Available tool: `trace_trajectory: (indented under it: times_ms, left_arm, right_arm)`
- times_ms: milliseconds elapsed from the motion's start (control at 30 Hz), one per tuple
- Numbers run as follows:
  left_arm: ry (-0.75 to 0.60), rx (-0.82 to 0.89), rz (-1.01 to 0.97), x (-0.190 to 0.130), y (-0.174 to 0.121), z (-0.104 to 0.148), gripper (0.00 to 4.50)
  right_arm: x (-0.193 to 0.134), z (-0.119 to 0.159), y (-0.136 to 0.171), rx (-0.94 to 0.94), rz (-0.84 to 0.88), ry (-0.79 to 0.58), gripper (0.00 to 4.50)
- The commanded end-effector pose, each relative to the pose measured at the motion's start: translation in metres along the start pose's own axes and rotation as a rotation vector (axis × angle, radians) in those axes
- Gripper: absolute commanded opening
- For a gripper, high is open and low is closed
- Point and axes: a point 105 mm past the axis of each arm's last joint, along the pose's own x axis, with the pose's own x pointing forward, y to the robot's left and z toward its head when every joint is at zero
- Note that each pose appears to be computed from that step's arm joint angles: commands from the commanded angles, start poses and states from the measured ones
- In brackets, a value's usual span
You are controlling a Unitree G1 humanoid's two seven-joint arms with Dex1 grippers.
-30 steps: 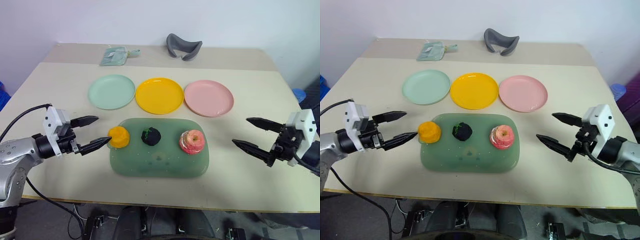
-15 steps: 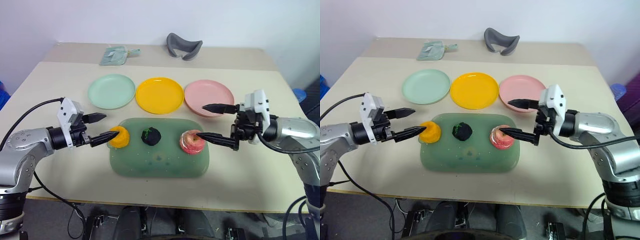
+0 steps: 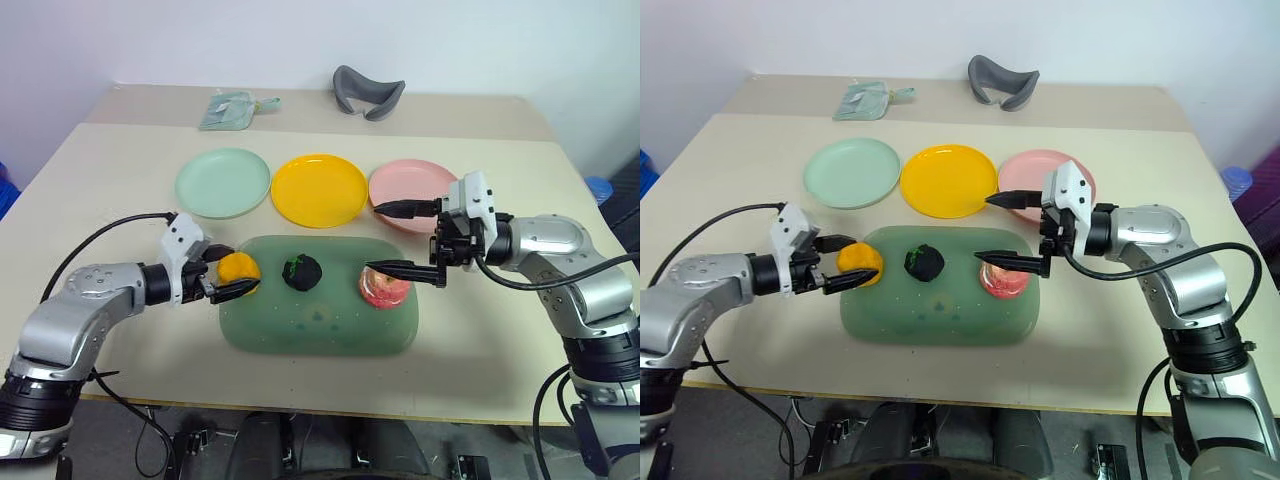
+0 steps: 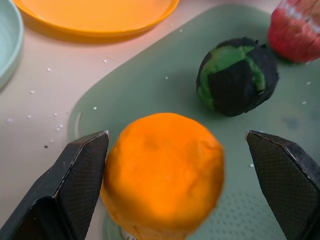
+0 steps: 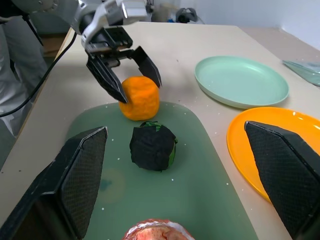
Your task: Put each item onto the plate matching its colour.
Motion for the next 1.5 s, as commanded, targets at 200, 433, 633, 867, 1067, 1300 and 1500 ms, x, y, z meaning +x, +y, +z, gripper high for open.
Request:
trace_trajectory:
  times_ms: [200, 433, 633, 867, 1067, 1300, 1500]
  left_arm:
    - [0.033, 0.017, 0.033, 0.016, -0.001, -0.009, 3.63]
    - [0.029, 0.036, 0.082, 0.015, 0.010, -0.003, 3.06]
    - [-0.087, 0.029, 0.188, 0.015, 0.033, 0.031, 3.06]
    - [-0.256, 0.008, 0.374, 0.050, 0.079, 0.103, 3.06]
    - [-0.296, -0.018, 0.381, 0.122, 0.077, 0.135, 3.06]
    - [-0.284, -0.044, 0.386, 0.155, 0.072, 0.134, 3.06]
    - [-0.274, -0.077, 0.359, 0.164, 0.068, 0.125, 4.48]
  right_arm:
    - [-0.006, 0.009, -0.007, -0.068, -0.044, -0.025, 4.50]
    - [-0.007, 0.007, -0.008, -0.072, -0.060, -0.027, 4.50]
    - [-0.006, 0.006, -0.010, -0.078, -0.079, -0.029, 4.50]
    - [-0.006, 0.009, -0.029, -0.116, -0.175, -0.047, 4.50]
    - [-0.002, 0.007, -0.052, -0.148, -0.316, -0.045, 4.50]
    - [0.003, 0.006, -0.065, -0.140, -0.429, -0.041, 4.50]
    - [0.004, 0.006, -0.066, -0.113, -0.492, -0.037, 4.50]
